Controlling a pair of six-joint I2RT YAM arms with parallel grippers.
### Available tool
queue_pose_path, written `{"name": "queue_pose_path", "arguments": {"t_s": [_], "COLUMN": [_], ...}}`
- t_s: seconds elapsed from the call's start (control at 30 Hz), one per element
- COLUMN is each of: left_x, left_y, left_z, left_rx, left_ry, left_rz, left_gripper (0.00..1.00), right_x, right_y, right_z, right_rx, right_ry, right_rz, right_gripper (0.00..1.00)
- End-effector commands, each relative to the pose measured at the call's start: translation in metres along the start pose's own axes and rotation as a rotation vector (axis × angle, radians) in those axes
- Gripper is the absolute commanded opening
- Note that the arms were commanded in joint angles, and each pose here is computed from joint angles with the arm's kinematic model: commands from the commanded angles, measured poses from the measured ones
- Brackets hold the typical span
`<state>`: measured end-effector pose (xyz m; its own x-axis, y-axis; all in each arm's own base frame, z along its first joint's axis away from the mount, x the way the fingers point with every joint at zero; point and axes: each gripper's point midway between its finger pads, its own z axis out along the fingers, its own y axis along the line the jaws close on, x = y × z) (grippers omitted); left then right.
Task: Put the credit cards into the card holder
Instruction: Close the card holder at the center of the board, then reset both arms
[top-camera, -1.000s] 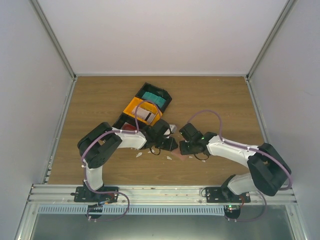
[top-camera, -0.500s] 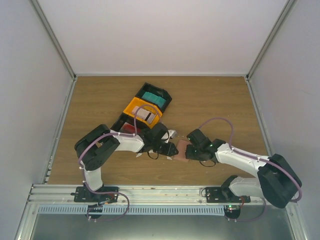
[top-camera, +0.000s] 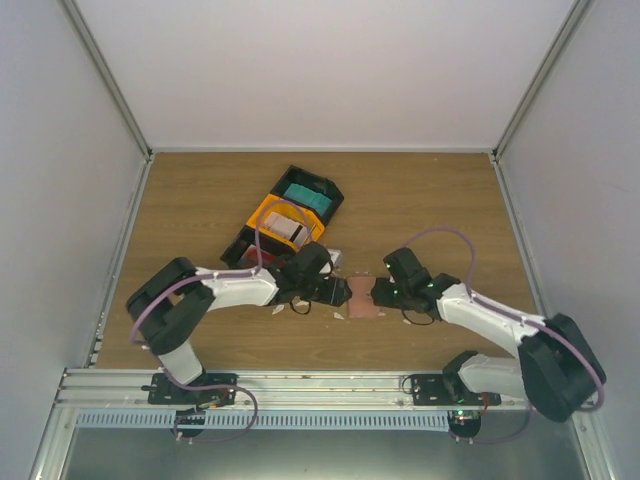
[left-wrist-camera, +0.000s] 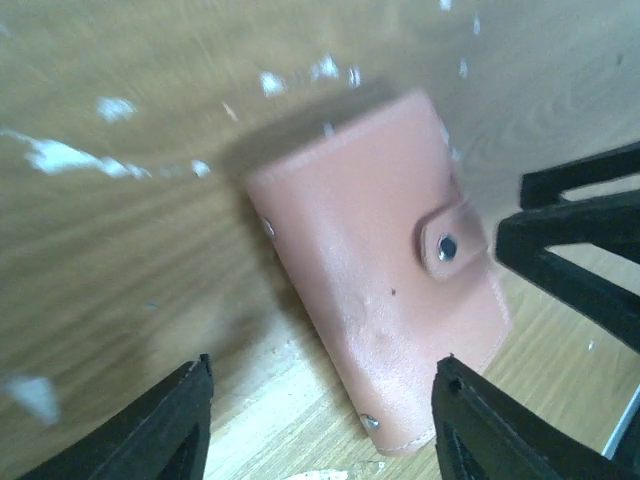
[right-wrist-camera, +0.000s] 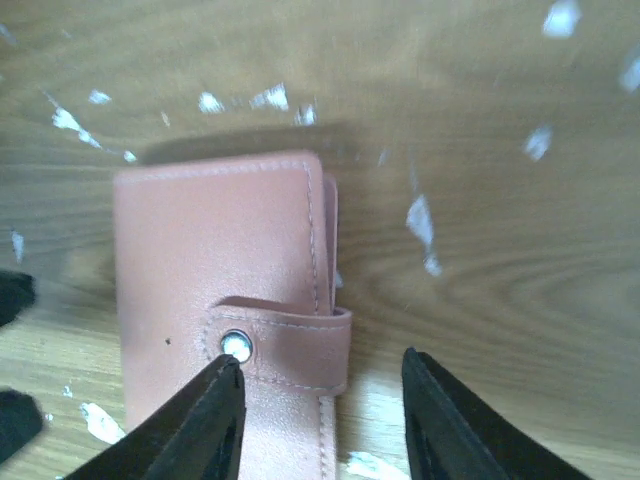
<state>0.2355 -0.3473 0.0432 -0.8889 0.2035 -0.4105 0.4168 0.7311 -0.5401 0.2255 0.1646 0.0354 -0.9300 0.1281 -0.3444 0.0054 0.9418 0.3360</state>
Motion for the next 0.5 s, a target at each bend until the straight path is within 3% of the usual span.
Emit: {"name": "queue_pose_path", "arguments": {"t_s": [0.0,0.2,0.3,0.47], "left_x": [-0.058,-0.1,-0.112,-0.106], "left_y": [-0.008,-0.035,-0.042,-0.029], "left_z": [-0.052,-0.147,-0.209,-0.298], "left_rx": [-0.122,-0.146,-0.17,-0.248], "left_ry": [-0.254,-0.527,-0.693,-0.913], "left_rz": [0.036,0.133,0.134,0.067], "left_gripper": [0.67,0.98,0.99,0.99], "right_x": [-0.046,-0.087,-0.104,-0.118], "right_y": [-0.009,-0.017,-0.017,-0.029], "right_z": [-0.048,-0.126,-0.17,-0.249], "right_rx": [0.104,0.185,0.191,0.215], "right_ry": [-0.217,-0.464,-0.596,-0.822], "right_rz": [-0.027,-0.033,-0.04,0.023], "right_gripper": [0.49,0.8,0.99,1.0]}}
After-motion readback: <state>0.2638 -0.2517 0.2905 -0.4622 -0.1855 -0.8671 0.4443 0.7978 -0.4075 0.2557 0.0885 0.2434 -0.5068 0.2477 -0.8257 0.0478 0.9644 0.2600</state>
